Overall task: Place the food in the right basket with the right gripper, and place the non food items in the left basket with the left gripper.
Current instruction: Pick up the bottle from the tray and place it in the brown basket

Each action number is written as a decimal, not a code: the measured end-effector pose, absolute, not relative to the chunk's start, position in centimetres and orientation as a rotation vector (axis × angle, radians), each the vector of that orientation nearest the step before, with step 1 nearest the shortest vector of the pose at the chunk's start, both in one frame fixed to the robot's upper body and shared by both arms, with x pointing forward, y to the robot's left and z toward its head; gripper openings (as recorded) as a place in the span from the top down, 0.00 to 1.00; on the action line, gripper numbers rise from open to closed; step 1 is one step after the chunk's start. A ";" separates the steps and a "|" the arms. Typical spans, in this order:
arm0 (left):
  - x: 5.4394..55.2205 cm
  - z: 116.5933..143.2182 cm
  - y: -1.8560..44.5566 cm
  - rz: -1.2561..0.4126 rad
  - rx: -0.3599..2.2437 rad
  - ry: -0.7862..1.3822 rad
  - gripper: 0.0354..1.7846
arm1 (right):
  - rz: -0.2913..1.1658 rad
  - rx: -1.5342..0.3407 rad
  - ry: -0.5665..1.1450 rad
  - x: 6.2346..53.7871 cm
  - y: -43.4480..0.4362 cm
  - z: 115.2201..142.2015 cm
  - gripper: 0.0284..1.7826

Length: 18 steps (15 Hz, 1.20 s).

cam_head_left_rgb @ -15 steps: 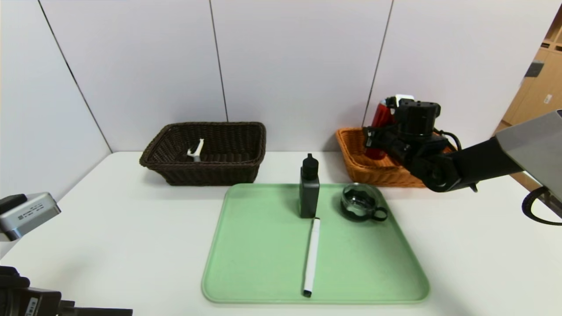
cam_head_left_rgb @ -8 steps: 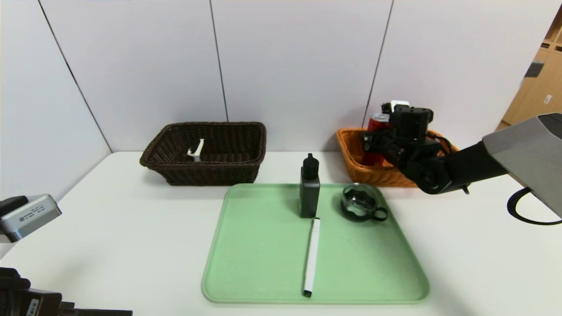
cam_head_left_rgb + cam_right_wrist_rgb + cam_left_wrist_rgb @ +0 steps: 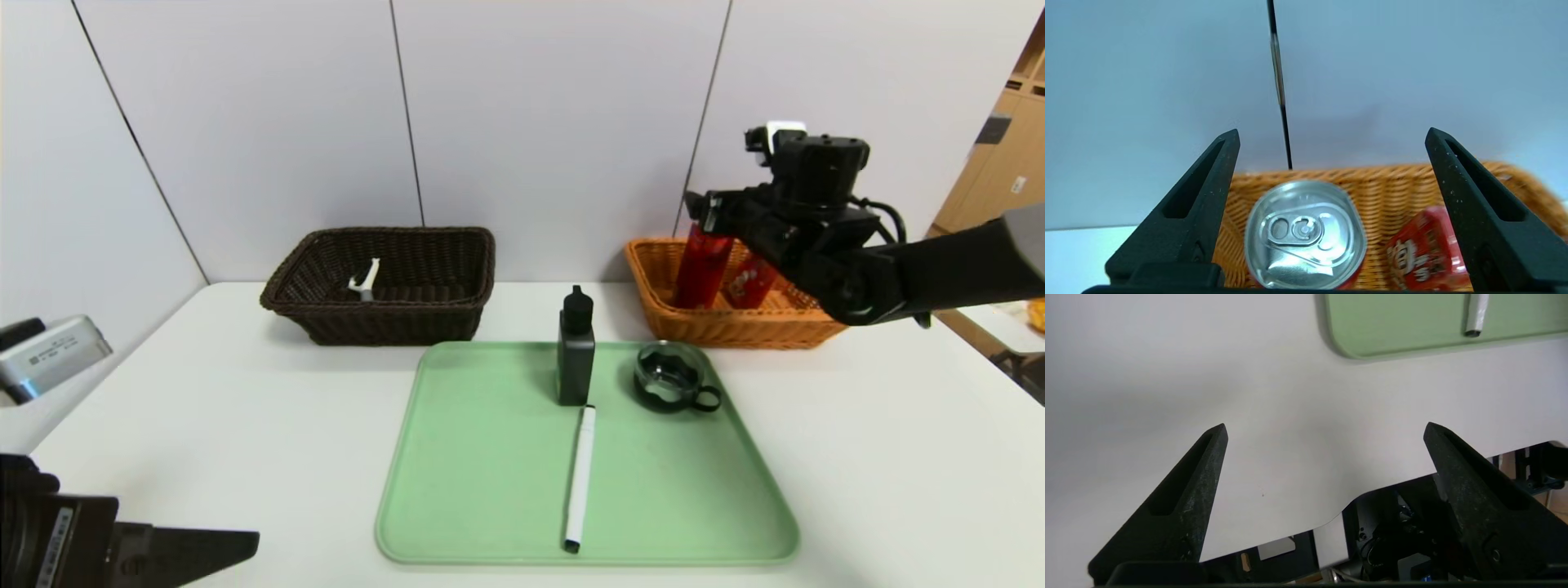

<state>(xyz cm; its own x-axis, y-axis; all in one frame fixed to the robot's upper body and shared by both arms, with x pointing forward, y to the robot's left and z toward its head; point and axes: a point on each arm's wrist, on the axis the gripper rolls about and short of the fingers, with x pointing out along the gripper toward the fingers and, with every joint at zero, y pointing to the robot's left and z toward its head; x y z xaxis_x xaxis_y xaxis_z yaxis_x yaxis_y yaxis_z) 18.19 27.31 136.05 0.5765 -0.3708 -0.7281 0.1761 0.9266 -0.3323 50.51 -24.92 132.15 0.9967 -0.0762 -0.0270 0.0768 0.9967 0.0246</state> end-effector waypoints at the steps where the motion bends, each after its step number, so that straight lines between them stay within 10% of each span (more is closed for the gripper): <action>1: 18.9 136.9 26.8 -0.332 -0.240 0.889 0.06 | -0.072 0.024 0.017 49.6 -25.1 133.7 0.11; 7: 25.1 139.1 20.1 -0.344 -0.186 0.810 0.06 | -0.050 0.032 0.157 43.5 -28.1 140.9 0.07; 18: 30.2 131.6 5.9 -0.294 -0.141 0.661 0.06 | 0.051 -0.006 0.588 35.0 -32.2 143.0 0.05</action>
